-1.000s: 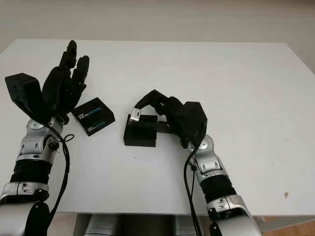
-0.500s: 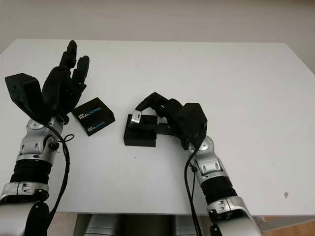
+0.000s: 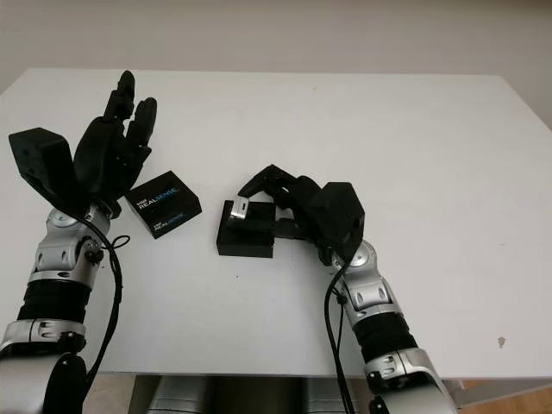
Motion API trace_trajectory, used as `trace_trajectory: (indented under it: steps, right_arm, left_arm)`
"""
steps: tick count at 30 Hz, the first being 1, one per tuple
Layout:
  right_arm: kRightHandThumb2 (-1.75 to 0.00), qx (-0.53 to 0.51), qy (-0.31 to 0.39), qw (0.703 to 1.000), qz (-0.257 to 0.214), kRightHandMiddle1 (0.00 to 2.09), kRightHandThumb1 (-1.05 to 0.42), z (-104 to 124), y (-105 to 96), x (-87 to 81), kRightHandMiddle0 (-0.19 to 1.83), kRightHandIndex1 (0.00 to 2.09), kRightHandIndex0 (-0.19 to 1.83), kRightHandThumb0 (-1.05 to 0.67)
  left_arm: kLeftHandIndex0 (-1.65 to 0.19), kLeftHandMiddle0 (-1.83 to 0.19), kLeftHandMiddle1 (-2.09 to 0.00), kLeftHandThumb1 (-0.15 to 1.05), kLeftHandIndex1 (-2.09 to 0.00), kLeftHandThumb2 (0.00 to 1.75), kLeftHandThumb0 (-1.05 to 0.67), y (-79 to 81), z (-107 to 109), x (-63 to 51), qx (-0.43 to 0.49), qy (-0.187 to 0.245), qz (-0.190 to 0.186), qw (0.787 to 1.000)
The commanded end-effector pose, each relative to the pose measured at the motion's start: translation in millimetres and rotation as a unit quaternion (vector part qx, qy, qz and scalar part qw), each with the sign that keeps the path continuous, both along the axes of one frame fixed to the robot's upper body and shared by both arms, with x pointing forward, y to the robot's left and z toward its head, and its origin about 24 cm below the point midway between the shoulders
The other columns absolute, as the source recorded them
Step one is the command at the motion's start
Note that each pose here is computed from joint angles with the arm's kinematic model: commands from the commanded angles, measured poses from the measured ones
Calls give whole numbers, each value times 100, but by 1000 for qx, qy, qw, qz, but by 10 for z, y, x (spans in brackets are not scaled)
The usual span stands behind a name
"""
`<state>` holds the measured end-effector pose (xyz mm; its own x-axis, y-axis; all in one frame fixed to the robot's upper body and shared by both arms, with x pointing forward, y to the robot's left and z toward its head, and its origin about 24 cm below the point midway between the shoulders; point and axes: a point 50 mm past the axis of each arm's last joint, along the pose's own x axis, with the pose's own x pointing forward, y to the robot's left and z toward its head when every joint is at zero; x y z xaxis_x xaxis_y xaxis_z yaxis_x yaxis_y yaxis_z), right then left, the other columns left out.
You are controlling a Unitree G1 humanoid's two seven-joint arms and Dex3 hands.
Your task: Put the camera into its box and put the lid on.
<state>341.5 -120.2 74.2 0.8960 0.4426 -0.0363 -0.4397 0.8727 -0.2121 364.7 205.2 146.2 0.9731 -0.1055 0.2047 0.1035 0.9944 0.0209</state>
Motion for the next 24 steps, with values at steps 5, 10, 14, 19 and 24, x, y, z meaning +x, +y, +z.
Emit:
trace_trajectory:
  steps: [5, 10, 14, 19, 24]
  right_arm:
    - [-5, -29, 0, 1000, 1, 176, -87, -52, 2, -19, 35, 6, 20, -44]
    - [-6, -41, 3, 999, -6, 175, -88, -78, -10, -17, 34, 6, 20, -43]
    - [-6, -48, 0, 999, -12, 174, -89, -71, -32, -12, 33, 6, 20, -44]
    - [-6, -68, -12, 998, -13, 172, -89, -71, -47, -20, 33, 6, 21, -44]
    - [-5, -89, -21, 996, -10, 171, -88, -72, -42, -32, 34, 6, 21, -42]
  left_arm:
    - [19, 19, -2, 105, 0, 40, -63, 17, 55, -18, 1, -9, 3, 1000]
    - [19, 19, -2, 105, 0, 40, -63, 21, 51, -22, 2, -9, 2, 1000]
    - [19, 19, -2, 105, -1, 41, -63, 19, 52, -23, 5, -10, 1, 1000]
    - [19, 19, 0, 105, 0, 41, -63, 19, 51, -24, 9, -8, -1, 1000]
    - [19, 19, 0, 105, 0, 41, -64, 21, 55, -24, 9, -9, -1, 1000]
